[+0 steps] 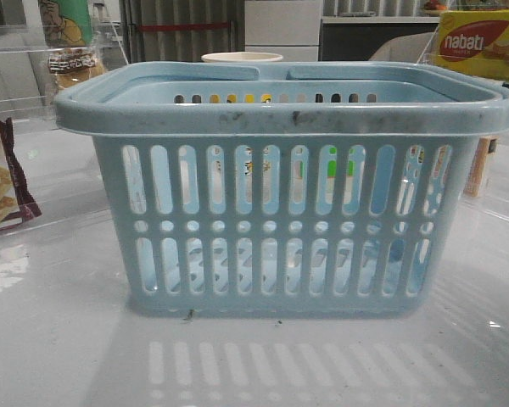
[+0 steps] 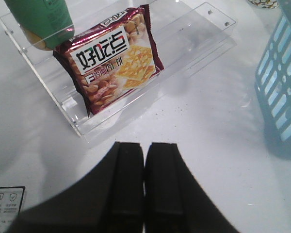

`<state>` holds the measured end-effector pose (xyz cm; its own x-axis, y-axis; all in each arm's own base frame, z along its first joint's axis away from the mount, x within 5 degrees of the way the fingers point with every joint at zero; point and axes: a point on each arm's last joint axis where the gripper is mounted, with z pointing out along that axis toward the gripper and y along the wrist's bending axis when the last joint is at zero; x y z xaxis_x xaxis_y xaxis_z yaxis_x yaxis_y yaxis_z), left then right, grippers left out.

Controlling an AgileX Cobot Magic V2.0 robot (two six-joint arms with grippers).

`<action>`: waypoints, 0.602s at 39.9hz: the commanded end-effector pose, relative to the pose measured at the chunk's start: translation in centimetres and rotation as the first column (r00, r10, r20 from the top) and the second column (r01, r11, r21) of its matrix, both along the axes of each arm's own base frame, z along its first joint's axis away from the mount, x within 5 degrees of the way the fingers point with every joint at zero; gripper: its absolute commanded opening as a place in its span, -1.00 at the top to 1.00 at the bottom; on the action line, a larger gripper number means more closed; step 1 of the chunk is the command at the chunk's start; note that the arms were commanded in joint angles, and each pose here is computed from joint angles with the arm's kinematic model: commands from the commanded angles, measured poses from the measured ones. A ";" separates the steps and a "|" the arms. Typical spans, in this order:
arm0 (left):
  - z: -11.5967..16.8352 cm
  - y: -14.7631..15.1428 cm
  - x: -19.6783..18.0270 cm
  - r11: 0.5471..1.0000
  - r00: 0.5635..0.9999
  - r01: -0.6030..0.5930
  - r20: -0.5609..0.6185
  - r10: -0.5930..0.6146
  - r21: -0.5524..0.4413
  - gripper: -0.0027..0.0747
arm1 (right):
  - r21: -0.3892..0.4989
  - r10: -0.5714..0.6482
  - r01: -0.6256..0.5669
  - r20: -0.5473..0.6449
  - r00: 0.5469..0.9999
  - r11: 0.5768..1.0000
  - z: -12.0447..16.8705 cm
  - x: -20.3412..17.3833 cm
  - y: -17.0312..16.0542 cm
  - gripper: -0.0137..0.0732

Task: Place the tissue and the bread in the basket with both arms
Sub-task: 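Close the right gripper on the white tissue pack and lift it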

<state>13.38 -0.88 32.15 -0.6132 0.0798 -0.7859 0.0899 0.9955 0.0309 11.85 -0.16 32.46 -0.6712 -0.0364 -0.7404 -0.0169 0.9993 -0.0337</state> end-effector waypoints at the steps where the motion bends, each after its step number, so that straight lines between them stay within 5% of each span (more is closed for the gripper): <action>1: 1.4 -0.2 0.6 1.000 0.995 0.002 0.103 0.000 -0.025 0.29 | -0.003 -0.002 0.003 0.107 0.994 1.000 1.3 0.6 -0.1 -0.11; 8: 1.5 -0.2 0.6 1.000 0.993 0.005 0.116 -0.003 -0.022 -0.29 | -0.003 -0.002 0.003 0.113 0.994 1.000 1.4 0.7 -0.1 -0.61; 24: 1.7 -3.1 0.2 0.977 0.970 0.212 0.131 -0.205 -0.037 -0.30 | -0.025 -0.127 0.130 0.095 0.987 0.991 2.9 4.2 -2.2 -0.60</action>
<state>13.30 -3.02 32.26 -0.5808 0.1548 -0.7992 0.2418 0.9703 0.0123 14.56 -1.40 33.25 -0.6753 0.0179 -0.7374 0.0680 0.9970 -0.0381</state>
